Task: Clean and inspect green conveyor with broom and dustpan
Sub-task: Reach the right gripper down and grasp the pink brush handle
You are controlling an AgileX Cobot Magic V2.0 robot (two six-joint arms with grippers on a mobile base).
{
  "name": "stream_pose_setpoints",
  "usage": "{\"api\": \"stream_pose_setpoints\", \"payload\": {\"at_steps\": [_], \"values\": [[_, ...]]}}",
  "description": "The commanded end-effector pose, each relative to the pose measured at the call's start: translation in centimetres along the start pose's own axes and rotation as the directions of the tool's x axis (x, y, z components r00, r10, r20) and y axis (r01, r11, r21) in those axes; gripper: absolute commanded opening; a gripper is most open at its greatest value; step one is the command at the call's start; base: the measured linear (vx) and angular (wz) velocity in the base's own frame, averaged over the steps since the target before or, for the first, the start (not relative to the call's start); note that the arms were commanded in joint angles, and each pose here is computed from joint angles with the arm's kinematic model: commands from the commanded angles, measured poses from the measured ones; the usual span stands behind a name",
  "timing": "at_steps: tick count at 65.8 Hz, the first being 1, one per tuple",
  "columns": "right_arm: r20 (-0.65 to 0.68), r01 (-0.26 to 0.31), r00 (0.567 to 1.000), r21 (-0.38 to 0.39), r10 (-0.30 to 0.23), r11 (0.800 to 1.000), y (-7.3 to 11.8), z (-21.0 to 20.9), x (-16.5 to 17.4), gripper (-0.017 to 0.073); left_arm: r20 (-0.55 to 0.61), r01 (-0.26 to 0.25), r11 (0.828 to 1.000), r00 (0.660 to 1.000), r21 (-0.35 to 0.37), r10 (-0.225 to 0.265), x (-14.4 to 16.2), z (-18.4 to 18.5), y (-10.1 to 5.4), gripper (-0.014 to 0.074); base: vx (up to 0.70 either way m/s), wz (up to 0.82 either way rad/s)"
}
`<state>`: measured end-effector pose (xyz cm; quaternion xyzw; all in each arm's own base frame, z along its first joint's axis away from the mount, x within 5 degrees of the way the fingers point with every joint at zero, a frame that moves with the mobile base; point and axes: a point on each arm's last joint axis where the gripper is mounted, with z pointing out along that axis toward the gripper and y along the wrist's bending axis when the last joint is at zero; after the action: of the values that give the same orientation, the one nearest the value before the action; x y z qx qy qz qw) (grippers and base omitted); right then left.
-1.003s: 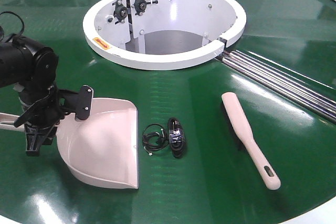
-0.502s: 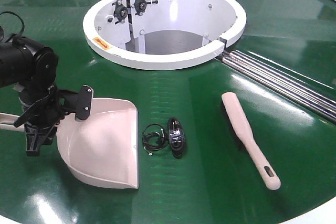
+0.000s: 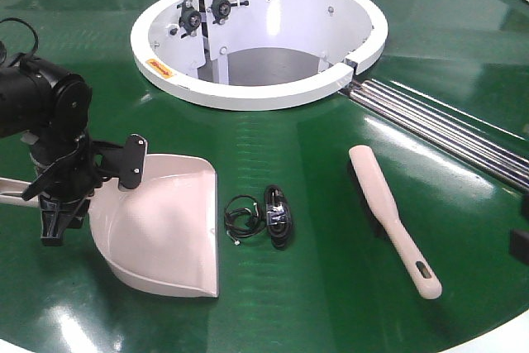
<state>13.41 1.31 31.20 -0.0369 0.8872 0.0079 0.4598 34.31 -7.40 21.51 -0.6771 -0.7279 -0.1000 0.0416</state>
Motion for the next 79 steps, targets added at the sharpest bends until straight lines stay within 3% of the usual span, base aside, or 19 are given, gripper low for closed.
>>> {"api": "stream_pose_setpoints", "payload": {"at_steps": [1, 13, 22, 44, 79], "values": [[0.011, 0.054, 0.998, -0.038, -0.054, 0.998, 0.8, -0.4, -2.0, 0.041, 0.031, 0.022, 0.997, 0.999, -0.079, -0.019, 0.3, -2.4, 0.2, -0.0006, 0.0, 0.0], [-0.12, 0.106, 0.986, -0.097, -0.117, 0.99, 2.6, 2.0, -4.3, 0.0543, 0.031, 0.022, 0.997, 0.999, -0.079, -0.019, 0.3, -2.4, 0.2, -0.0006, 0.0, 0.0], [-0.235, 0.074, 0.967, -0.117, -0.1, 0.99, 4.0, 4.5, -5.8, 0.0546, 0.031, 0.022, 0.997, 0.999, -0.079, -0.019, 0.3, -2.4, 0.2, -0.0006, 0.0, 0.0], [-0.563, 0.051, 0.82, -0.105, -0.101, 0.993, 6.3, 12.8, -6.3, 0.0543, 0.031, 0.022, 0.997, 0.999, -0.079, -0.019, 0.3, -2.4, 0.2, -0.0006, 0.0, 0.0], [-0.75, 0.074, 0.652, -0.081, -0.11, 0.994, 7.6, 21.1, -3.6, 0.0519, 0.031, 0.022, 0.997, 0.999, -0.079, -0.019, 0.3, -2.4, 0.2, -0.0006, 0.0, 0.0]]}}
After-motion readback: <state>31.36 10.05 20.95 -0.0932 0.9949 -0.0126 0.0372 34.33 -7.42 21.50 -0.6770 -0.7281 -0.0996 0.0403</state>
